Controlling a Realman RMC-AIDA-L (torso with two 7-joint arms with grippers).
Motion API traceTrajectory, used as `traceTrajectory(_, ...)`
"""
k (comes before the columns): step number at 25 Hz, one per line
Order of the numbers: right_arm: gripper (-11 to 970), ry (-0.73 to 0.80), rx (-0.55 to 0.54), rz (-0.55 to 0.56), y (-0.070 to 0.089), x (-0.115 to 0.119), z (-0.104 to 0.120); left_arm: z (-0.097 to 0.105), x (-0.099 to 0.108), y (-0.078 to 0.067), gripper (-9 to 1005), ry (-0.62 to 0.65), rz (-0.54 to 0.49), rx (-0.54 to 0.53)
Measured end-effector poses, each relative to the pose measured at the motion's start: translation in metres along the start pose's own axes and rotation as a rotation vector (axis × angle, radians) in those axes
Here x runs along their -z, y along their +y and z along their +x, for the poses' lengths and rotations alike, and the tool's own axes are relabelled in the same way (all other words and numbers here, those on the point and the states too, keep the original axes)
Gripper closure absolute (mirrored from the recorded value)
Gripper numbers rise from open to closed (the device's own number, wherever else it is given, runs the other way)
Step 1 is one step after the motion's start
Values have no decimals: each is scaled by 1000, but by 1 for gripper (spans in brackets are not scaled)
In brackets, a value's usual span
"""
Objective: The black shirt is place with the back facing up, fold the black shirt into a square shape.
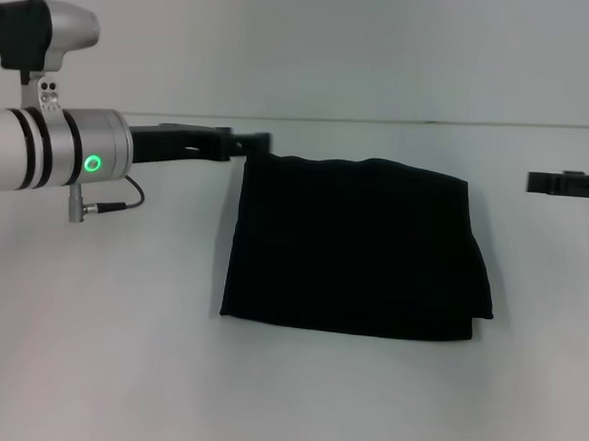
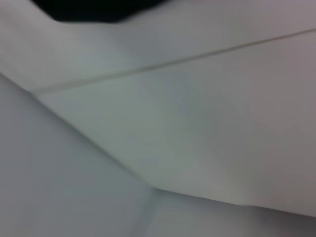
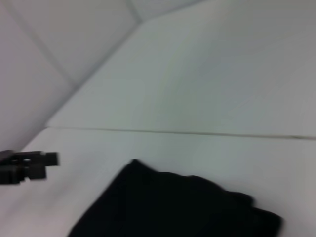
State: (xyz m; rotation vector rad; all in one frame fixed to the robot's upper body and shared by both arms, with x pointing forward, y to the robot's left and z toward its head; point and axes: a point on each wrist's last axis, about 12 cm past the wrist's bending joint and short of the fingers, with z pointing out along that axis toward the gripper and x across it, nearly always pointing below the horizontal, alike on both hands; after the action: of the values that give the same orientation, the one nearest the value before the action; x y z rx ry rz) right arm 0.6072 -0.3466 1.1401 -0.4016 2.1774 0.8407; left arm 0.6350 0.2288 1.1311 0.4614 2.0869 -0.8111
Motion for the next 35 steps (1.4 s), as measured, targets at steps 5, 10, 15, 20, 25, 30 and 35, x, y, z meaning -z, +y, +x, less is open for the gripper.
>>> traceTrajectory(5,32,-1,173,-97,20,-18,-8,-3,6,-18,305,50,171,-183)
traceTrajectory(10,32,46,329,-110,36,-40,-23,-10,0,-19,107,96,149,-295)
traceTrajectory(15,32,109,432,-95,49,-61,-31,-6,-6,-16,44,152,99,-342)
traceTrajectory(20,32,137,471,-91,53,-67,-31,3,-6,-17,44,161,107,-378)
traceTrajectory(25,32,142,481,-86,51,-64,-32,2,-9,-20,44,170,121,-418)
traceTrajectory(30,32,166,497,-91,52,-64,-30,2,-10,-22,44,176,125,-435)
traceTrajectory(35,32,168,509,-89,52,-63,-30,3,-11,-25,44,198,143,-446)
